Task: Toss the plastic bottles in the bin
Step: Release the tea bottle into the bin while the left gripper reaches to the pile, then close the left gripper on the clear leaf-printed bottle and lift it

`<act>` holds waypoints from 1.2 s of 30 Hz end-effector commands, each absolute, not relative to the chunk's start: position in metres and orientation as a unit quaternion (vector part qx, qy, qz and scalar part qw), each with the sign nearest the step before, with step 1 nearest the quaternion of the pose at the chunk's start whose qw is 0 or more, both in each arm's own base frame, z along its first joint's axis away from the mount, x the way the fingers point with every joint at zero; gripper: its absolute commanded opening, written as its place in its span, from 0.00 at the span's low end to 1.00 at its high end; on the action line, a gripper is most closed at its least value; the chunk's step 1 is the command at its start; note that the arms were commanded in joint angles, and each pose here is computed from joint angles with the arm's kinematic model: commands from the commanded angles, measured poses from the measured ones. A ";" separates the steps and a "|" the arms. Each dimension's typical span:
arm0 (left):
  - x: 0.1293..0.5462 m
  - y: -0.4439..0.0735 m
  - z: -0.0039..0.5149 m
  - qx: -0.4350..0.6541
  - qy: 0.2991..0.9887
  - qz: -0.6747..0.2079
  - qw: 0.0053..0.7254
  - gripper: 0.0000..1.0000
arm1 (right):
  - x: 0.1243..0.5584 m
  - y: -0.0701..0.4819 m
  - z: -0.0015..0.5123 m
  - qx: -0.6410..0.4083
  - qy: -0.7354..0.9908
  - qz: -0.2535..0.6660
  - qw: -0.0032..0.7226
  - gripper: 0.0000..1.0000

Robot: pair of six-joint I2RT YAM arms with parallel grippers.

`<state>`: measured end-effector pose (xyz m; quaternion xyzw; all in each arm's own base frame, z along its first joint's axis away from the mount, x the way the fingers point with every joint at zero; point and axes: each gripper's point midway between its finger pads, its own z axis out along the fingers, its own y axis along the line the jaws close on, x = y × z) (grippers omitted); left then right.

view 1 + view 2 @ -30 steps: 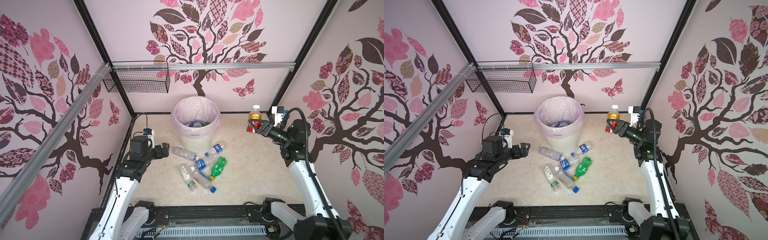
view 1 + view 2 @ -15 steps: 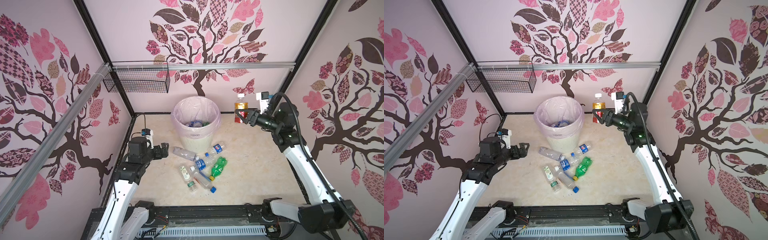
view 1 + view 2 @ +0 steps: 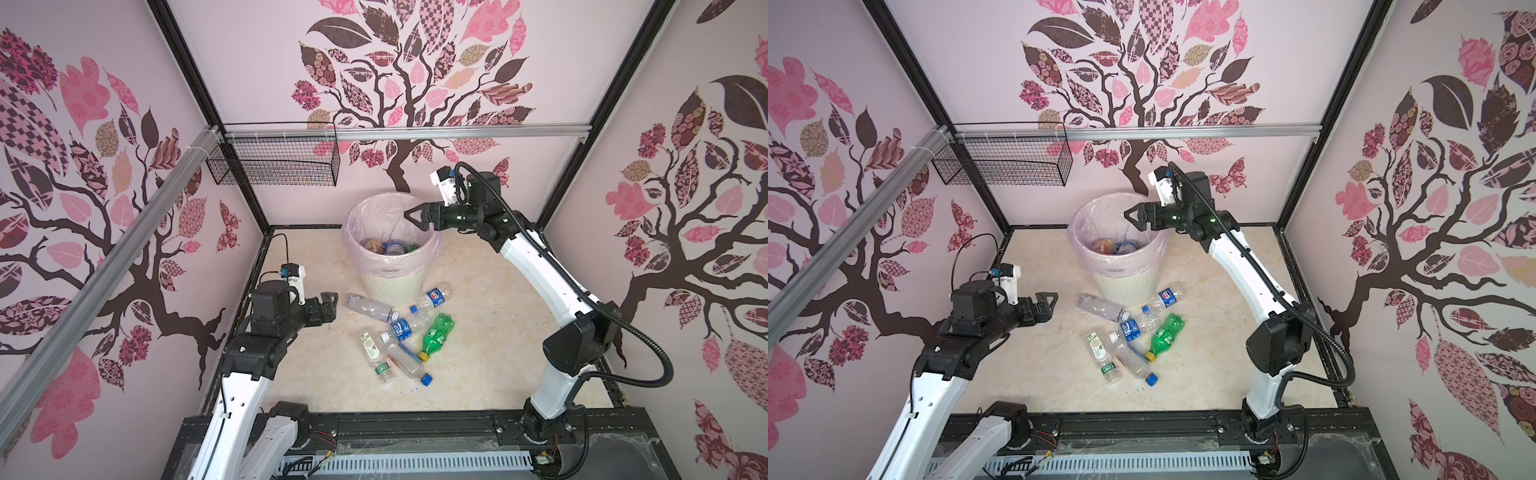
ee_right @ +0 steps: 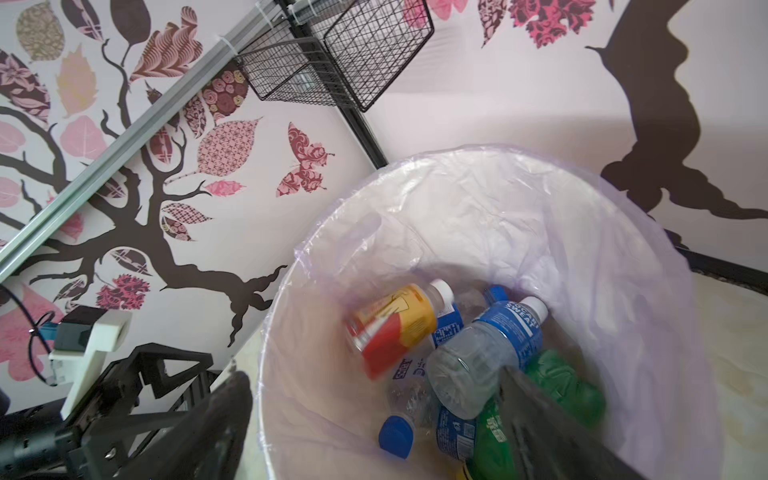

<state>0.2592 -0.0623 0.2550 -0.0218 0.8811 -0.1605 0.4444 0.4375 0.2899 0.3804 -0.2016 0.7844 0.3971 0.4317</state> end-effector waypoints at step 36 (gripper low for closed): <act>0.207 -0.177 0.101 -0.025 0.950 -0.182 0.253 0.95 | 0.363 0.129 0.288 0.007 0.845 0.281 0.454 0.96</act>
